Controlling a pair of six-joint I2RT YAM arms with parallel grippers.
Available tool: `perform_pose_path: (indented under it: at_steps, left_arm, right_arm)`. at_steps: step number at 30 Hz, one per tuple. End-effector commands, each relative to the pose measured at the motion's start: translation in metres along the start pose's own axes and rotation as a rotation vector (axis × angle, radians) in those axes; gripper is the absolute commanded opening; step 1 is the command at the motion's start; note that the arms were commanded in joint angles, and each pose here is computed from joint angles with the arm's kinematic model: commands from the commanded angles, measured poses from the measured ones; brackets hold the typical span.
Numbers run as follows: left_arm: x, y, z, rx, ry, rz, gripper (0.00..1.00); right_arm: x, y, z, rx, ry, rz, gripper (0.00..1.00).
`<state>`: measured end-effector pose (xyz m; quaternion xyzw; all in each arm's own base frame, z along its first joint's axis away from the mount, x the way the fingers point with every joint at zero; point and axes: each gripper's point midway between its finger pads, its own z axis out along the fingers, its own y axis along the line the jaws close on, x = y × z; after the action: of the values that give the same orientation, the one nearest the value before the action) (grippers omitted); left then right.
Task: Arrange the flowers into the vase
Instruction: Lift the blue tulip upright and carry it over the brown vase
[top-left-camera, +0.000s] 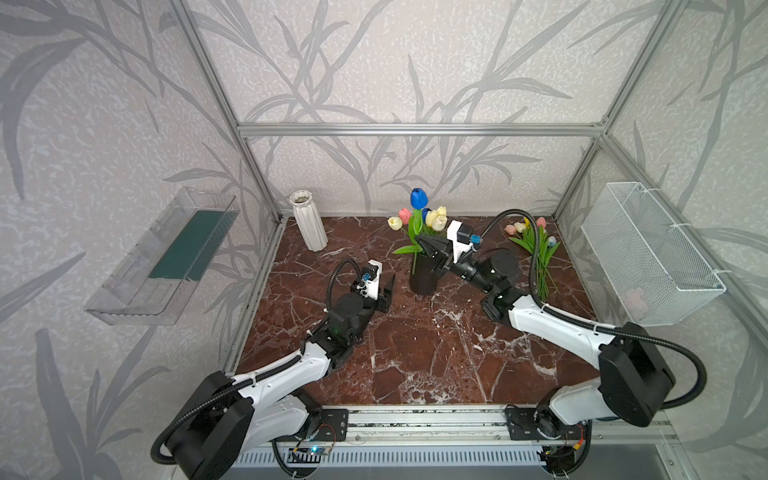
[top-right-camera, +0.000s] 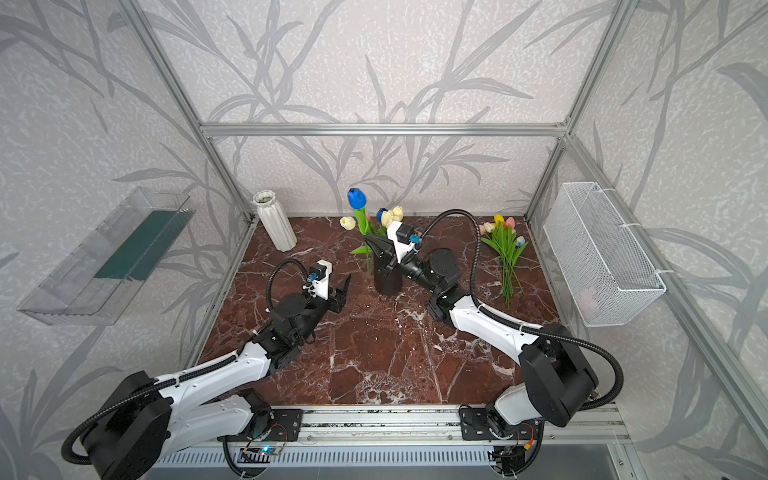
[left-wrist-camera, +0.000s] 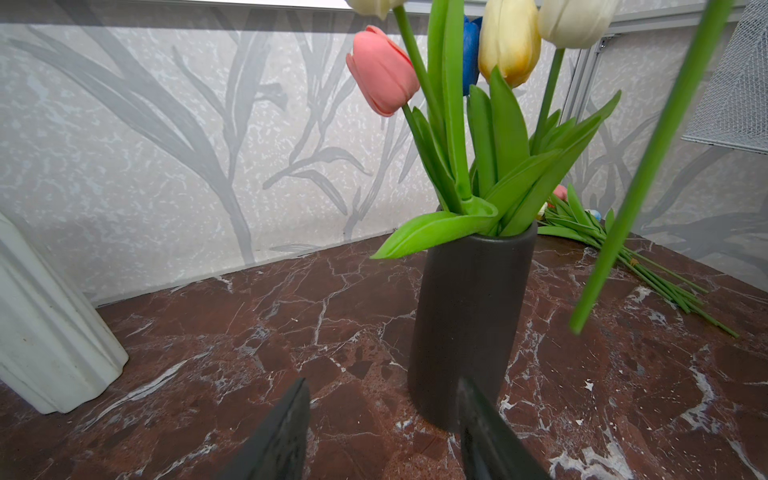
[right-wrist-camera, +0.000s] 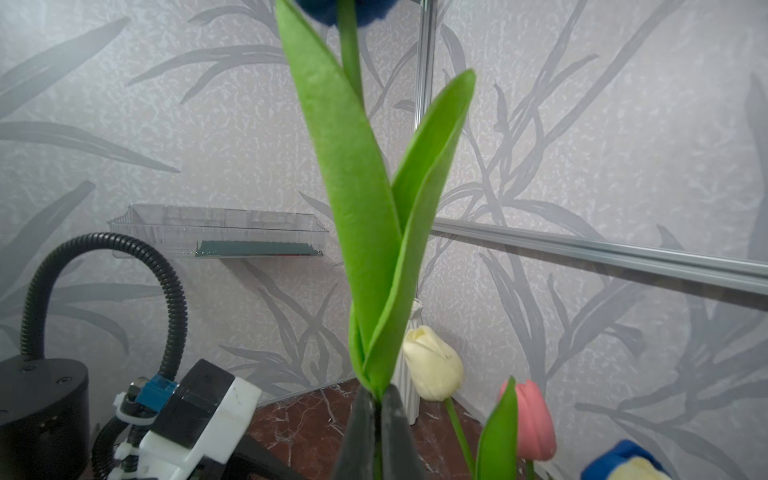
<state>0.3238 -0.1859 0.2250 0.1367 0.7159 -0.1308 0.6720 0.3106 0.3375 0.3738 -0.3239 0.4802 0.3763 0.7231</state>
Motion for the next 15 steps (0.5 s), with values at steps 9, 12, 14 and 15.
perform_pose_path:
  at_steps: [9,12,14,15]
  left_arm:
    - [-0.002,0.008,-0.009,-0.02,-0.015,-0.007,0.58]
    - [-0.004,0.01,-0.011,-0.024,-0.015,-0.005,0.58]
    - [-0.005,0.011,-0.012,-0.03,-0.018,-0.005,0.59]
    - [-0.005,0.011,-0.012,-0.029,-0.018,-0.006,0.59]
  right_arm:
    - [0.01,-0.016,0.018,0.29,-0.137,-0.353,0.0]
    - [0.021,-0.028,0.024,0.349,-0.109,-0.372,0.0]
    - [0.016,-0.034,0.024,0.368,-0.109,-0.375,0.0]
    - [0.014,-0.037,0.024,0.376,-0.108,-0.373,0.0]
